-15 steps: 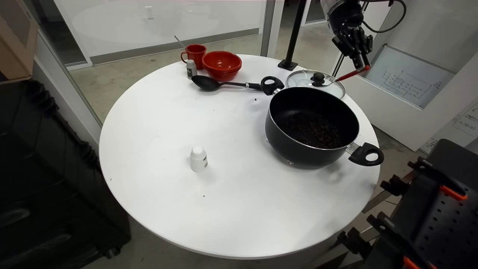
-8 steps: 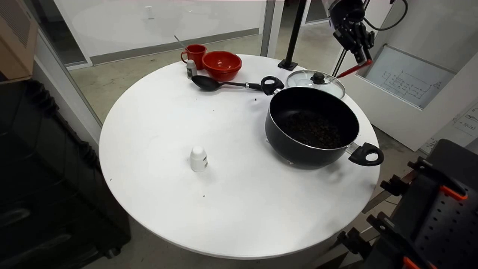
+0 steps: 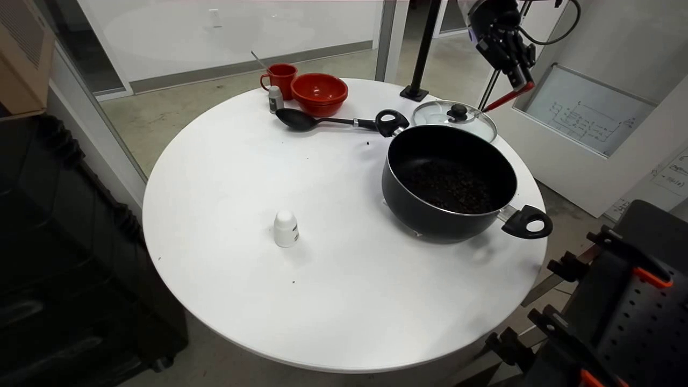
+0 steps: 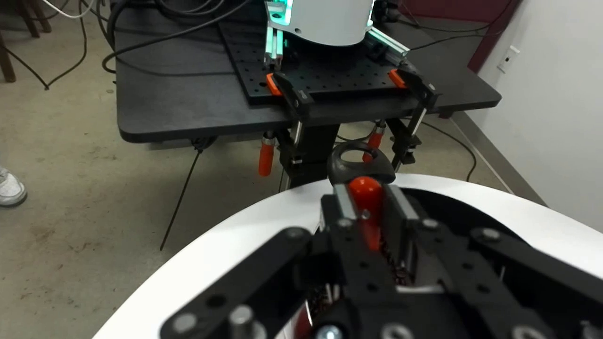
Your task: Pick up the spoon from the table, scoop some of the contents from the black pot and put them in the colourless cup.
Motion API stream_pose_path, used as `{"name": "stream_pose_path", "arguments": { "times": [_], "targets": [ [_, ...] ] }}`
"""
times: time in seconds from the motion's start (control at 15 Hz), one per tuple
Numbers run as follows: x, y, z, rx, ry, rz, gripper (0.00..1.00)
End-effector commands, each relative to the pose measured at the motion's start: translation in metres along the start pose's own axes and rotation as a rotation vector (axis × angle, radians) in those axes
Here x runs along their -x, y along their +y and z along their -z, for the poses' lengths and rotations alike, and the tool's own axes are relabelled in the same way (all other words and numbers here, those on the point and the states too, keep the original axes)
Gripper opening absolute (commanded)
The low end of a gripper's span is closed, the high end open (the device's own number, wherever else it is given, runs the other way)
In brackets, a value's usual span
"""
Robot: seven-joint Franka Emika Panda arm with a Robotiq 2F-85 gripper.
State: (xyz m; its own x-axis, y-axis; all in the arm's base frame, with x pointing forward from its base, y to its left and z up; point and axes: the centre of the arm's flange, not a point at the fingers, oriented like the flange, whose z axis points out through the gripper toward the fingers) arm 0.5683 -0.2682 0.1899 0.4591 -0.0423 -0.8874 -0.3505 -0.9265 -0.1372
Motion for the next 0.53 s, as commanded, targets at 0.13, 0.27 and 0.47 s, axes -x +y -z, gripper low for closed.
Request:
{"name": "stream_pose_path", "arguments": {
  "times": [0.13, 0.27, 0.47],
  "targets": [
    [-0.0076, -0.0005, 0.0168, -0.042, -0.046, 0.039, 0.05],
    [-0.0079, 0.0008, 0.0184, -0.048, -0.055, 0.047, 0.05],
    [-0.0051, 0.0031, 0.0196, -0.055, -0.053, 0.052, 0.05]
  ]
}}
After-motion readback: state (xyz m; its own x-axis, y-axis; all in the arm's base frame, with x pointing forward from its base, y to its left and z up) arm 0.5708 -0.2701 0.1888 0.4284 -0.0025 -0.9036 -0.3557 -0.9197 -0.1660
